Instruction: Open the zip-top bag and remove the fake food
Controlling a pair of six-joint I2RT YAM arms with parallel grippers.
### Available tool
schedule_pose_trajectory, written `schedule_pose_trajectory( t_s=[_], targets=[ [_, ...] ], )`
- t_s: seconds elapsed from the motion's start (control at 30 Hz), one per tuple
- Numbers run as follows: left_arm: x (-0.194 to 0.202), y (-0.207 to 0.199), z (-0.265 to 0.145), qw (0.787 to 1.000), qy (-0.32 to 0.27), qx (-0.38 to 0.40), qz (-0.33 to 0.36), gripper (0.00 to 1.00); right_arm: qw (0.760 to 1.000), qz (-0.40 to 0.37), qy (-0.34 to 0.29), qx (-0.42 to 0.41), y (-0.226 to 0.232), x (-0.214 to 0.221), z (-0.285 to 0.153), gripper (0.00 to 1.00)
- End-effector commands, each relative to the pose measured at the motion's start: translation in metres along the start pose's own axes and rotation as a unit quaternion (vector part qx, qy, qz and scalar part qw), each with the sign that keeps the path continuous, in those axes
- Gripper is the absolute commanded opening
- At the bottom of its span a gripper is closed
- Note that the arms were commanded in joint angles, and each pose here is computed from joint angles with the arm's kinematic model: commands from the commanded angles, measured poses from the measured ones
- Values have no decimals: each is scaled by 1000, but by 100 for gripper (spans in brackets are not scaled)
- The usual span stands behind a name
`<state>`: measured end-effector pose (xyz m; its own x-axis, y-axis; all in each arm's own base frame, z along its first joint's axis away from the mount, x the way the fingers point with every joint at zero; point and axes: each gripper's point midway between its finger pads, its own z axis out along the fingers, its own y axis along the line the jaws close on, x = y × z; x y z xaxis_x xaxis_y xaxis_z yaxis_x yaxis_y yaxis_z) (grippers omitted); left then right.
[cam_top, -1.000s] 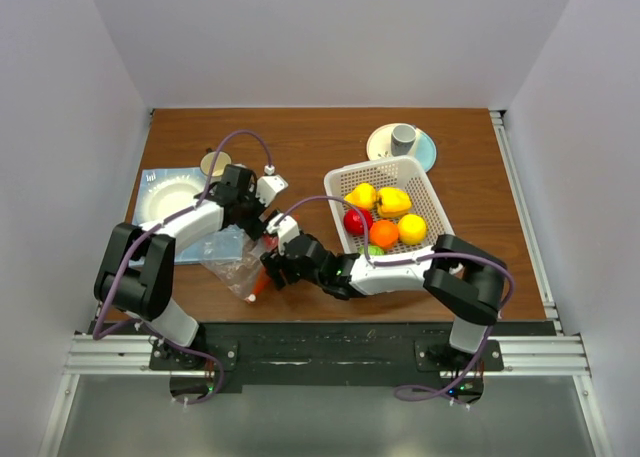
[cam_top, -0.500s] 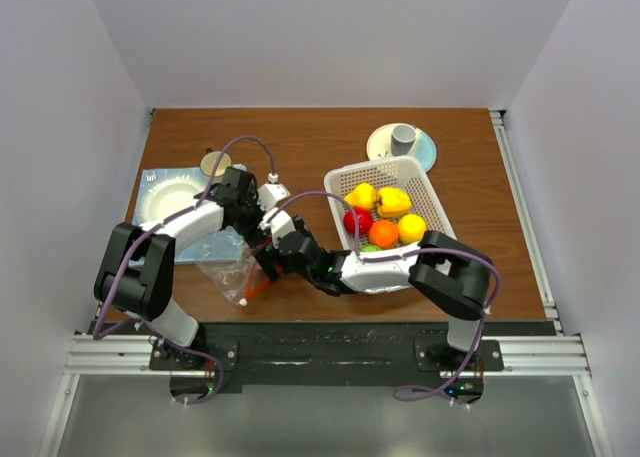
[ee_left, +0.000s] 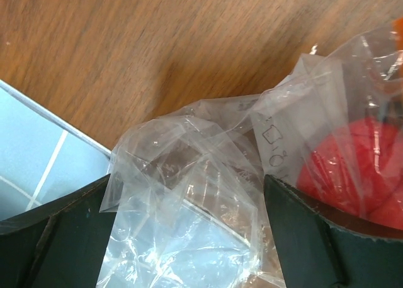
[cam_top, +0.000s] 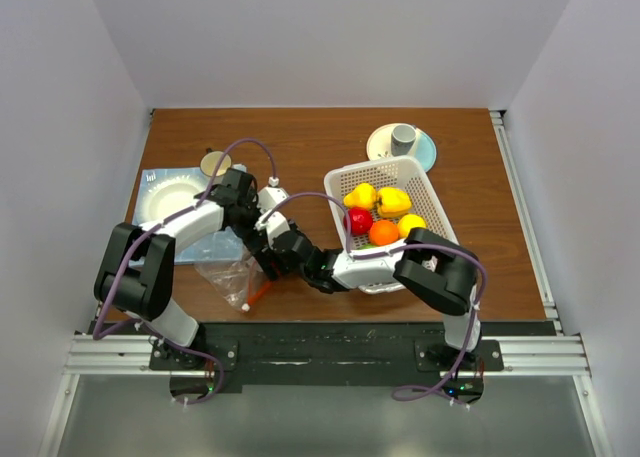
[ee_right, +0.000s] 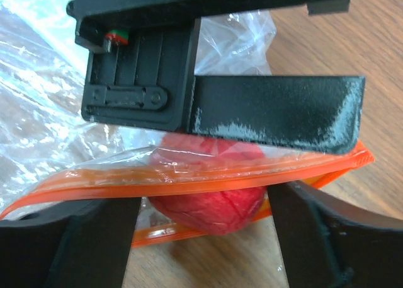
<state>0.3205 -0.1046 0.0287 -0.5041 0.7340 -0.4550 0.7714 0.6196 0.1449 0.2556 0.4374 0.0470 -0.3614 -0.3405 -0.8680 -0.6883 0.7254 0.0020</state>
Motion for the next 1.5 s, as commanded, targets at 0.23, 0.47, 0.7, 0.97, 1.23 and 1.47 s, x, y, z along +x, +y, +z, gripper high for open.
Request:
schedule_pose_trajectory(
  t_s=[0.23,0.47,0.7,0.97,1.23,1.47],
  targets=[
    [5,19,14,998,45,-38,-35,100,999,29,-17,21,-27,-31,-70,54],
    [-22,26,3,998,6,-42,-54,100,990,37,-55,125,-89,-61,-156,56],
    [-87,31,-58,993,-89,-30,-68,100,937,99,-80,326,-208,-60,-213,73],
    [-108,29,-103,989,-129,-31,-62,100,915,115,-51,383,-231,-53,-221,99],
    [-115,26,-115,987,-147,-24,-62,100,915,101,-23,391,-231,-66,-223,98],
    [-115,23,-117,986,-151,-22,-60,100,930,97,-51,350,-223,-80,-232,99]
  ],
)
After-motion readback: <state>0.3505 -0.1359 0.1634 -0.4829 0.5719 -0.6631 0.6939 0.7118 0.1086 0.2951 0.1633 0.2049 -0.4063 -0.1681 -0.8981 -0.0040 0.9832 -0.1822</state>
